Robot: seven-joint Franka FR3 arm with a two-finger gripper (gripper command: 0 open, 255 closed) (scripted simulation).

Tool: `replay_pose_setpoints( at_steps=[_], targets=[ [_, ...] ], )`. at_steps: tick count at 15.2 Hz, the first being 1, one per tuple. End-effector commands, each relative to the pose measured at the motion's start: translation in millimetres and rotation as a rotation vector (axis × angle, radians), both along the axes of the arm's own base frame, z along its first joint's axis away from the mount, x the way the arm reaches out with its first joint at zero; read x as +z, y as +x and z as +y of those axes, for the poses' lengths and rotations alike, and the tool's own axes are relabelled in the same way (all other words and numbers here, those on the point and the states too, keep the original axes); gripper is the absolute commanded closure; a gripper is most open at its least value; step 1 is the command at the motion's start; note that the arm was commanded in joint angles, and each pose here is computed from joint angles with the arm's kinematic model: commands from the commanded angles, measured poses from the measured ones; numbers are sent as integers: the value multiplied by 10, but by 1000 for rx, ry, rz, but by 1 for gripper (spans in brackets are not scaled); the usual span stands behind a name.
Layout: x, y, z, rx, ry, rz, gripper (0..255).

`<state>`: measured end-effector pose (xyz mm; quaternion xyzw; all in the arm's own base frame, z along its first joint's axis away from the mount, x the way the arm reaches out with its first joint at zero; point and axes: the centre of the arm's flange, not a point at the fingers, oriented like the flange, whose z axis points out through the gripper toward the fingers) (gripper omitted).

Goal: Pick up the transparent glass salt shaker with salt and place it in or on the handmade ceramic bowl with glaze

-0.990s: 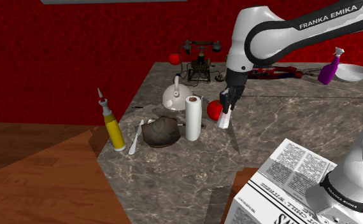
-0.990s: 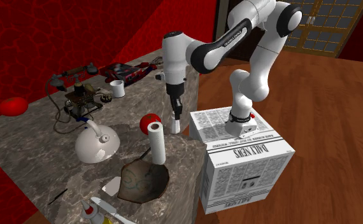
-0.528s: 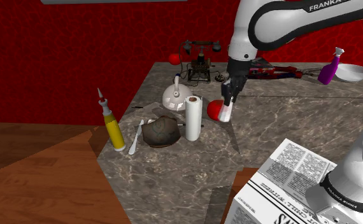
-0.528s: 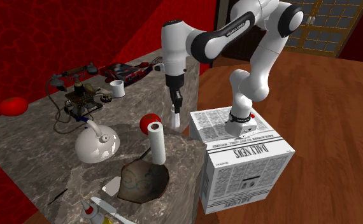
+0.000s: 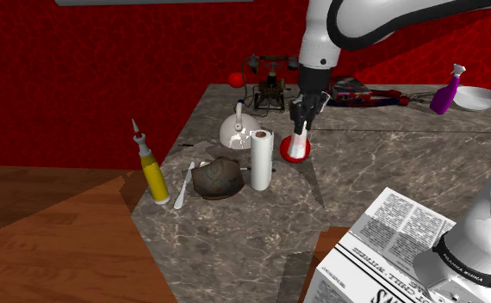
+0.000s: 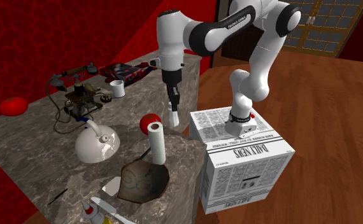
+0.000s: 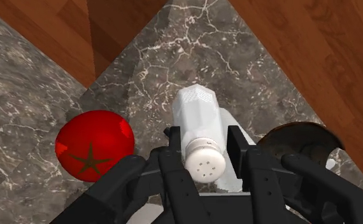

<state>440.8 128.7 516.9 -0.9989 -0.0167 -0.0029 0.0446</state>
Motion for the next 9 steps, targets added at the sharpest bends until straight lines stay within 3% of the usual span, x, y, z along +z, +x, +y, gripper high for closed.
replay_pose_setpoints(
  at_steps=[1,9],
  targets=[
    [64,146,170,-1,0,1,255],
    [214,772,1007,-1,0,1,255]
  ],
)
